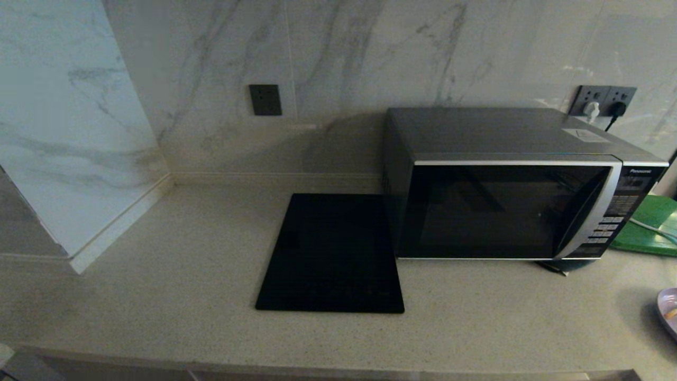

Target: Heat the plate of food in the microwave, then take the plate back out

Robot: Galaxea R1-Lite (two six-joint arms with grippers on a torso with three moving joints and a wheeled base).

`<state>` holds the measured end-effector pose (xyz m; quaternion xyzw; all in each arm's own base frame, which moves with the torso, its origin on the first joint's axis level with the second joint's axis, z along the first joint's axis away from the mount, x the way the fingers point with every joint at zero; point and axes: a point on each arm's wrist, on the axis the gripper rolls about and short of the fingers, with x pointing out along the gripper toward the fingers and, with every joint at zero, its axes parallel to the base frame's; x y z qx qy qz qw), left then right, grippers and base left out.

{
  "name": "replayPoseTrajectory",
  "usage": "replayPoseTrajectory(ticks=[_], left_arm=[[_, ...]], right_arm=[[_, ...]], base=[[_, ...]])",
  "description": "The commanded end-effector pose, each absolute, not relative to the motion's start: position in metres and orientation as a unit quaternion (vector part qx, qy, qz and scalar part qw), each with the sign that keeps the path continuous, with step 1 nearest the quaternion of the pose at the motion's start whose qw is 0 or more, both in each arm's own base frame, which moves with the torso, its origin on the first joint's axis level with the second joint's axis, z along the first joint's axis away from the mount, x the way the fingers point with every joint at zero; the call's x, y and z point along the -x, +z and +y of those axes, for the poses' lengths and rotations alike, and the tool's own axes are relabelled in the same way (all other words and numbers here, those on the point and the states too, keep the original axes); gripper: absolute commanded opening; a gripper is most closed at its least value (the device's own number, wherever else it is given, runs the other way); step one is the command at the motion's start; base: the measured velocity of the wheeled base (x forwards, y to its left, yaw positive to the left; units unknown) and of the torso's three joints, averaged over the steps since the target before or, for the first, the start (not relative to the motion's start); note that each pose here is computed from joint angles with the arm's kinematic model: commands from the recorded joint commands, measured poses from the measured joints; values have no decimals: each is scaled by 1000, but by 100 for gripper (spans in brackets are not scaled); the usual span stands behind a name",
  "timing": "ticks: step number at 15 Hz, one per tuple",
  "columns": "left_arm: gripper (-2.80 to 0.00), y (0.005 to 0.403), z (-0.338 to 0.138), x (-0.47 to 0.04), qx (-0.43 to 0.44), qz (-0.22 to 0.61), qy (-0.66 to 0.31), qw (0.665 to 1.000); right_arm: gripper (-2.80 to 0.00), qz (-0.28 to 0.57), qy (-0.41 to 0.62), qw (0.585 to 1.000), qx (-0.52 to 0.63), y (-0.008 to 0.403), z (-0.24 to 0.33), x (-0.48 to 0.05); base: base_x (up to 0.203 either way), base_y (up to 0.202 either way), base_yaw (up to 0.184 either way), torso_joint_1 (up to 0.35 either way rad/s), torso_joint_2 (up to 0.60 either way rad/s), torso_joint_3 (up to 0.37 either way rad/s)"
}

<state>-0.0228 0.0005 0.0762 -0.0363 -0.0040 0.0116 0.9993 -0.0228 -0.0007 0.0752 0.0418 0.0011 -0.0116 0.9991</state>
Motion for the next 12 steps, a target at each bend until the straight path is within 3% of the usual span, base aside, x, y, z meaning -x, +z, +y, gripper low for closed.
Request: replayPoseTrajectory(ticks=[1,12], left_arm=[[-280,76,0,23,37,-4,12,999],[-280,76,0,23,37,-4,12,999]], right_arm=[[-280,2,-12,999,-42,75,-1,23],[-280,2,-12,999,-42,75,-1,23]], base=[[0,0,0,0,0,0],[0,0,0,0,0,0]])
